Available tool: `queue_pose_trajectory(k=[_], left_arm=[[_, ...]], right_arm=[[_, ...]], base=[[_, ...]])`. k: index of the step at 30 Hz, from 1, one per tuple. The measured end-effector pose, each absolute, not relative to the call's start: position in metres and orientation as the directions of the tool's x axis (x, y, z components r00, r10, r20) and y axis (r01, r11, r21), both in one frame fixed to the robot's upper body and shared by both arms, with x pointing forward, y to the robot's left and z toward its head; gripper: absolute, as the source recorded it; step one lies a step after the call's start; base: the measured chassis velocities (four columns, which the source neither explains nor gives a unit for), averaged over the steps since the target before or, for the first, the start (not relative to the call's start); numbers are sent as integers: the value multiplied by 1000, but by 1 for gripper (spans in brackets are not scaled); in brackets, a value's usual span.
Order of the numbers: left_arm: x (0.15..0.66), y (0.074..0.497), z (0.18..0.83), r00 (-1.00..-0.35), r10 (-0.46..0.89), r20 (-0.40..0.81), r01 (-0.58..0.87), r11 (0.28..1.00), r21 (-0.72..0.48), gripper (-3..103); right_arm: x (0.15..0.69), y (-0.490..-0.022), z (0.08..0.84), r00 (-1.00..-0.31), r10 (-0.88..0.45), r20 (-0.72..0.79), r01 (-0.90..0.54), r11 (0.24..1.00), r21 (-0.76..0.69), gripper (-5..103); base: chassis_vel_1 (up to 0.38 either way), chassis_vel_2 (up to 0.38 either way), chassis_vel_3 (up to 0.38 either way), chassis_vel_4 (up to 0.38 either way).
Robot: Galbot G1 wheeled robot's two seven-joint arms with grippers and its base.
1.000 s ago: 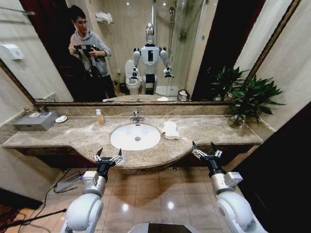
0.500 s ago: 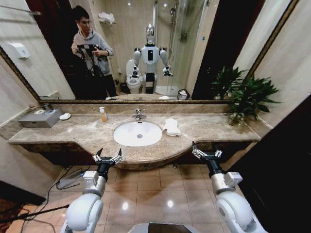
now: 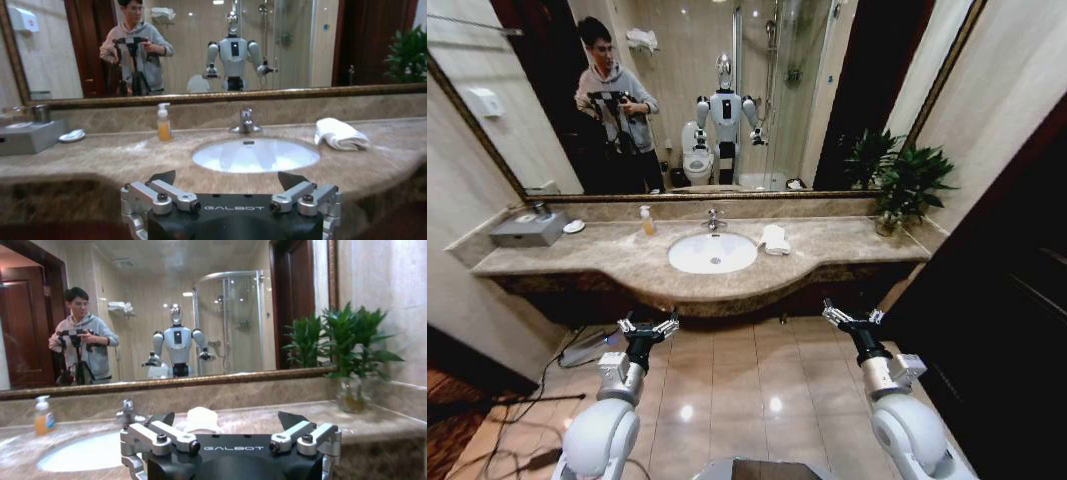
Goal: Pick up the towel from the sink counter and wipe the mirror surface.
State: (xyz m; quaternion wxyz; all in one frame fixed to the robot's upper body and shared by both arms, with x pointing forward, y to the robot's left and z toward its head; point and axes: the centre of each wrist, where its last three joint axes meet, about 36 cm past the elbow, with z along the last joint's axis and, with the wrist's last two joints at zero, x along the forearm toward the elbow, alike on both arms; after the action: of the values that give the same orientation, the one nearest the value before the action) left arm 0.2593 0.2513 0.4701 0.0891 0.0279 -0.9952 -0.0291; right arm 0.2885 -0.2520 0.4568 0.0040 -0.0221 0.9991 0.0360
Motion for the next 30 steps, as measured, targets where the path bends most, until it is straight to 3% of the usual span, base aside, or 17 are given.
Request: queue_pose_trajectory(k=[10,30], left_arm=[[259,251,470,-983,-61,176,-50,997,63,100],[259,251,470,-983,-61,176,-50,997,63,100]], right_arm=[[288,-252,457,-999,-44,-10,-45,996,72,100],[289,-252,457,-999,-44,-10,-44,996,72,100]], base=[[275,-261,-278,276],[-2,-14,3,7]])
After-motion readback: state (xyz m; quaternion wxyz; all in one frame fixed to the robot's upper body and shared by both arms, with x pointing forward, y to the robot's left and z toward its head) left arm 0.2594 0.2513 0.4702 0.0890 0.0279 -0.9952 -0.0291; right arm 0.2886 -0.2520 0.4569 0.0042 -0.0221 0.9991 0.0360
